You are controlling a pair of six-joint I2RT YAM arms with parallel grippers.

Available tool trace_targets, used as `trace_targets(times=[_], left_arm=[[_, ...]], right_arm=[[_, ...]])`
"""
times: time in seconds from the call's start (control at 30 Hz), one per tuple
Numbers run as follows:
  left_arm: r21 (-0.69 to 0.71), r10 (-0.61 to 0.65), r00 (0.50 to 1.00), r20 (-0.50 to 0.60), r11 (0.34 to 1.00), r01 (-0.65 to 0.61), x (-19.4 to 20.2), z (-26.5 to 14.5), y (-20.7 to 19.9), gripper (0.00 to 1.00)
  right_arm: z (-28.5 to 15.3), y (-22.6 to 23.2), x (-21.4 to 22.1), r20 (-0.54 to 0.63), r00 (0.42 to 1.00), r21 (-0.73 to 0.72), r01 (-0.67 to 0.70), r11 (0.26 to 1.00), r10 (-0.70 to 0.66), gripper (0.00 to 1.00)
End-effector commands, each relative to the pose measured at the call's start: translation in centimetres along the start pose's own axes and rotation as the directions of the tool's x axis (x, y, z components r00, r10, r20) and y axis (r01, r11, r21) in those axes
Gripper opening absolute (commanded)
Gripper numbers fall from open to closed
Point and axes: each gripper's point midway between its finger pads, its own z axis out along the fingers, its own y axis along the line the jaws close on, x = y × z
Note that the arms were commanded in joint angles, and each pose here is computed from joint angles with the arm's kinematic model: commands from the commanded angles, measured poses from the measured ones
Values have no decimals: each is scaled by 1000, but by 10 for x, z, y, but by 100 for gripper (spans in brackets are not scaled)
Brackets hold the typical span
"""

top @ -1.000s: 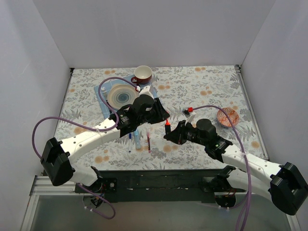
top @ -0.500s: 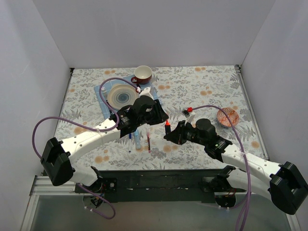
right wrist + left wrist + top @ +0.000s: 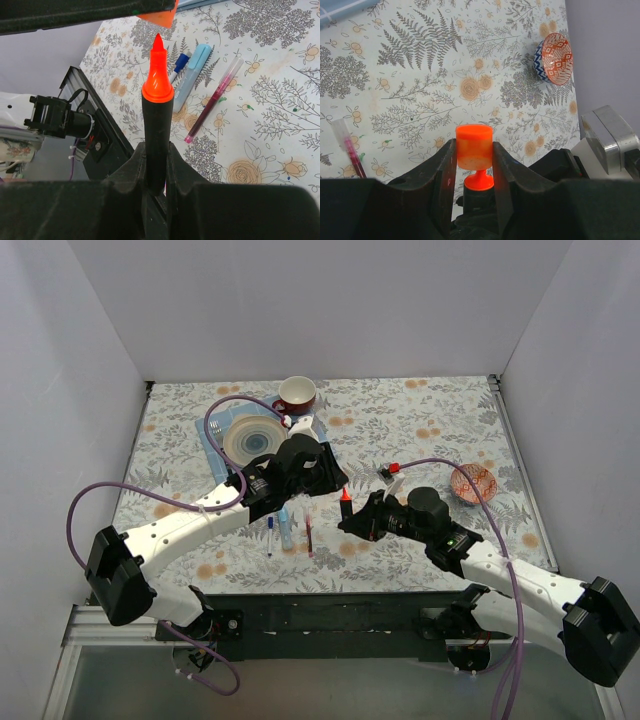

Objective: Insert the pens into the pen caps

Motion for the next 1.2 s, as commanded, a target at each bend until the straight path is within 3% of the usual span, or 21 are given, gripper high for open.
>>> trace_targets(times=[0.0, 0.73, 1.03, 1.17], left_arm=[[13, 10, 999, 31, 1000, -10, -13, -4, -9, 0], [166, 82, 990, -110, 984, -63, 42, -13, -13, 0], [311, 102, 988, -117, 948, -61, 47, -37, -38, 26], [360, 101, 991, -84, 931, -65, 38, -53, -46, 47]], right_arm=[[2, 20, -16, 48, 999, -70, 28, 997, -25, 1], [4, 21, -49, 121, 990, 10, 66, 998, -67, 1], [-3, 27, -69, 172, 975, 33, 137, 990, -141, 1], [-8, 35, -70, 186, 967, 1, 178, 984, -175, 1]])
